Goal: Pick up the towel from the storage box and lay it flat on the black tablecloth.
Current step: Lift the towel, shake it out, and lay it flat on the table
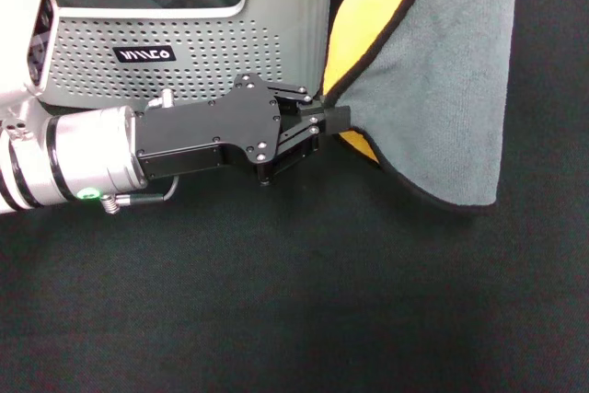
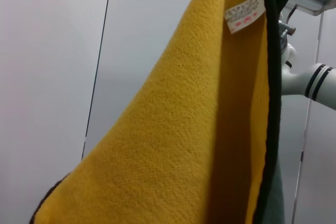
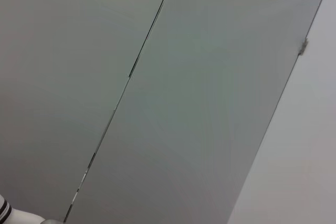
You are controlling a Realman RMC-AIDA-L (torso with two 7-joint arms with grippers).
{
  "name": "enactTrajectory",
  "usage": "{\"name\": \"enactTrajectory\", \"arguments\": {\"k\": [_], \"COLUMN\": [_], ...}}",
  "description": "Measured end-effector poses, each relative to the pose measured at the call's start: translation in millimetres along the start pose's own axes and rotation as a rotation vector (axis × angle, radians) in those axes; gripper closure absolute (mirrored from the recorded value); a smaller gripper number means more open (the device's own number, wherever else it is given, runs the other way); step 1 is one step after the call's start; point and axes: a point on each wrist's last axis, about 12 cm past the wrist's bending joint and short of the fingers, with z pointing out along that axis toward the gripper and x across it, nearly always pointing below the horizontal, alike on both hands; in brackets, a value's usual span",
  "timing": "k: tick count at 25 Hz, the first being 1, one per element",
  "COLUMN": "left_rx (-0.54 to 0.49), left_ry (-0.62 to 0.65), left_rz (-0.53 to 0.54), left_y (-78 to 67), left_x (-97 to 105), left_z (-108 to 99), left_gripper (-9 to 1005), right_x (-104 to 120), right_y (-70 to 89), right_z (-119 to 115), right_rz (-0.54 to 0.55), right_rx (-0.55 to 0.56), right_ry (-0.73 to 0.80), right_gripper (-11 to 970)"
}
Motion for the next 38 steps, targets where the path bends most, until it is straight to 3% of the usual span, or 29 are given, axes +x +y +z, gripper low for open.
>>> {"name": "enactTrajectory", "arguments": {"k": [20, 30, 38], "left_rx": [0.029, 0.070, 0.133], "left_ry": [-0.024, -0.174, -0.145], "left_rz": [-0.011, 0.050, 0.074], "left_y": [-2.7, 1.7, 0.6], "left_x": [-5.0, -51.0, -72.3], "left_z": [-3.4, -52.9, -52.9], "left_gripper": [945, 984, 984], "right_x": [12.1, 36.3, 48.2], "right_y": [8.6, 31.9, 64.1], "right_z": [-13.9, -45.0, -74.6], "right_rz": [0.063, 0.209, 0.304], "right_rx": [0.039, 0.109, 0.165], "right_ry": [0.008, 0.050, 0.036], "right_gripper": [952, 952, 952]}}
